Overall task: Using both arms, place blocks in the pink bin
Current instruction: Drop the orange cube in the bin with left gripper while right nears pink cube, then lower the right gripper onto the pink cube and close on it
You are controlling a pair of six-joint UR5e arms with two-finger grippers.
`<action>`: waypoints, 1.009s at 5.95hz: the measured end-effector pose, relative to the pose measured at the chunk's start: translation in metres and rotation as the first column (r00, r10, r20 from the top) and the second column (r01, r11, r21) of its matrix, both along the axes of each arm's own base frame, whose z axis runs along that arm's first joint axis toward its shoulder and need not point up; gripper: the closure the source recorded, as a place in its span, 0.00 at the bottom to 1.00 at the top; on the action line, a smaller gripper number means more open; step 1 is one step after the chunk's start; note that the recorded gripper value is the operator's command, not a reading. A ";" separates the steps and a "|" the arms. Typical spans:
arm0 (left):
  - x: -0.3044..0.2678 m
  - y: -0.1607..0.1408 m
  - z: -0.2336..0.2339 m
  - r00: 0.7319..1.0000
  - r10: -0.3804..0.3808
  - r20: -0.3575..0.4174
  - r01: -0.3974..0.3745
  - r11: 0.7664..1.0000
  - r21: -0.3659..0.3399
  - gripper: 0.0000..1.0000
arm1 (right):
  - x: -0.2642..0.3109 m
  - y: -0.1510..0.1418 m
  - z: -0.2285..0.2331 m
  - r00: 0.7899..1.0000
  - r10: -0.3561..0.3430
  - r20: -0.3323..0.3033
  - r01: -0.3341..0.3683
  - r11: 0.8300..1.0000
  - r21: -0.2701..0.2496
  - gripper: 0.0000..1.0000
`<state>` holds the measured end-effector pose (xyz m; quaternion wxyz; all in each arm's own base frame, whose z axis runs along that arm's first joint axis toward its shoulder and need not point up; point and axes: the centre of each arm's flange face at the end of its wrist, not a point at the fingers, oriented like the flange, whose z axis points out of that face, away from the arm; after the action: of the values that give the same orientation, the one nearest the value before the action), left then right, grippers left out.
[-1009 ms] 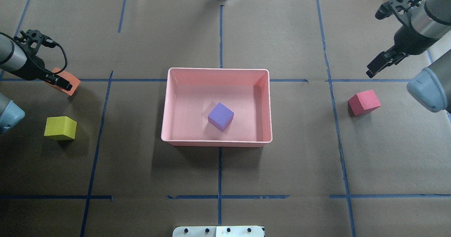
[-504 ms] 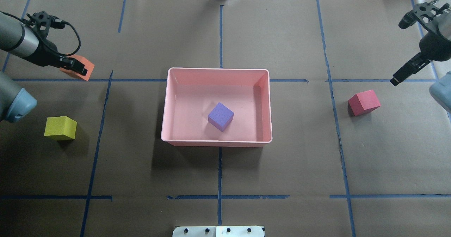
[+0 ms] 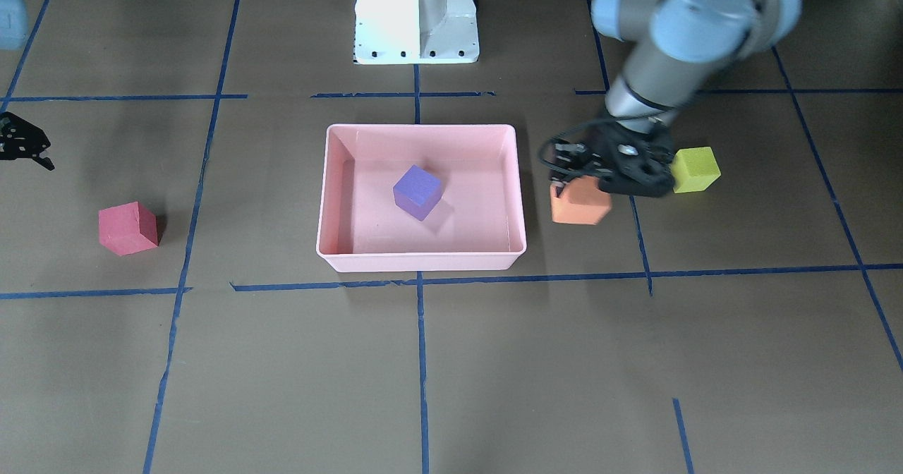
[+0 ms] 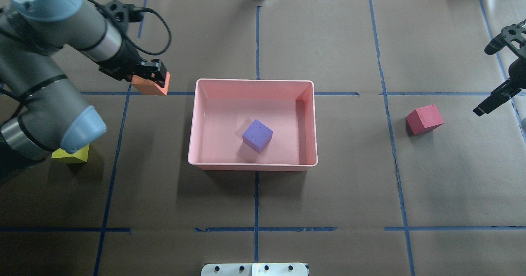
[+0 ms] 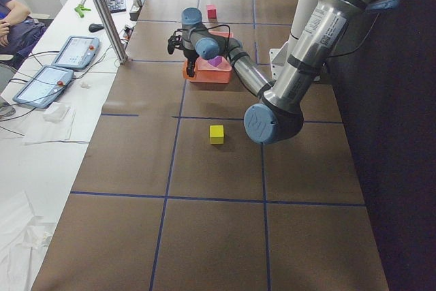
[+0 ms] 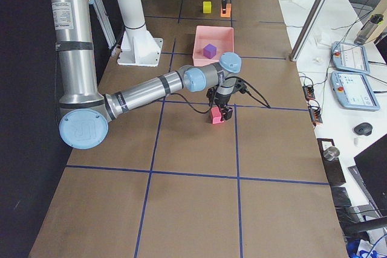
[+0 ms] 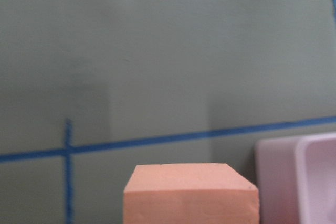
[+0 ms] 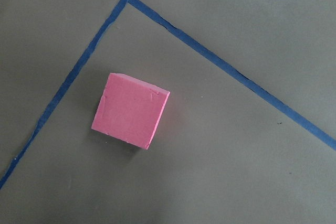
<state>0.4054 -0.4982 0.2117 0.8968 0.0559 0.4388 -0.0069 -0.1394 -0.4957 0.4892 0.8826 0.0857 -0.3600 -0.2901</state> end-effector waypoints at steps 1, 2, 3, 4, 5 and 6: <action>0.048 0.030 -0.034 1.000 -0.030 0.009 0.030 0.999 -0.030 0.00 | -0.003 0.000 -0.001 1.000 0.006 0.001 -0.006 1.000 -0.007 0.00; 0.074 0.047 -0.046 0.998 -0.052 0.021 0.053 0.998 -0.037 0.00 | -0.017 -0.002 -0.009 0.999 0.044 0.000 -0.044 0.998 -0.048 0.00; 0.082 0.054 -0.048 0.998 -0.061 0.026 0.062 0.997 -0.038 0.00 | -0.046 -0.006 -0.025 0.994 0.106 -0.015 -0.107 0.988 -0.107 0.00; 0.085 0.056 -0.048 0.998 -0.063 0.028 0.064 0.997 -0.038 0.00 | -0.077 -0.009 -0.041 0.988 0.150 -0.038 -0.154 0.978 -0.144 0.00; 0.085 0.057 -0.047 0.998 -0.063 0.029 0.064 0.997 -0.038 0.00 | -0.097 -0.009 -0.045 0.985 0.164 -0.060 -0.172 0.972 -0.158 0.00; 0.086 0.057 -0.046 0.998 -0.063 0.031 0.065 0.997 -0.038 0.00 | -0.109 -0.009 -0.040 0.984 0.164 -0.074 -0.174 0.973 -0.153 0.00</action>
<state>0.4909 -0.4415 0.1652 0.9035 0.0527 0.4231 -0.0432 -0.2487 -0.5051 0.4489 0.9187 0.0367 -0.3461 -0.1868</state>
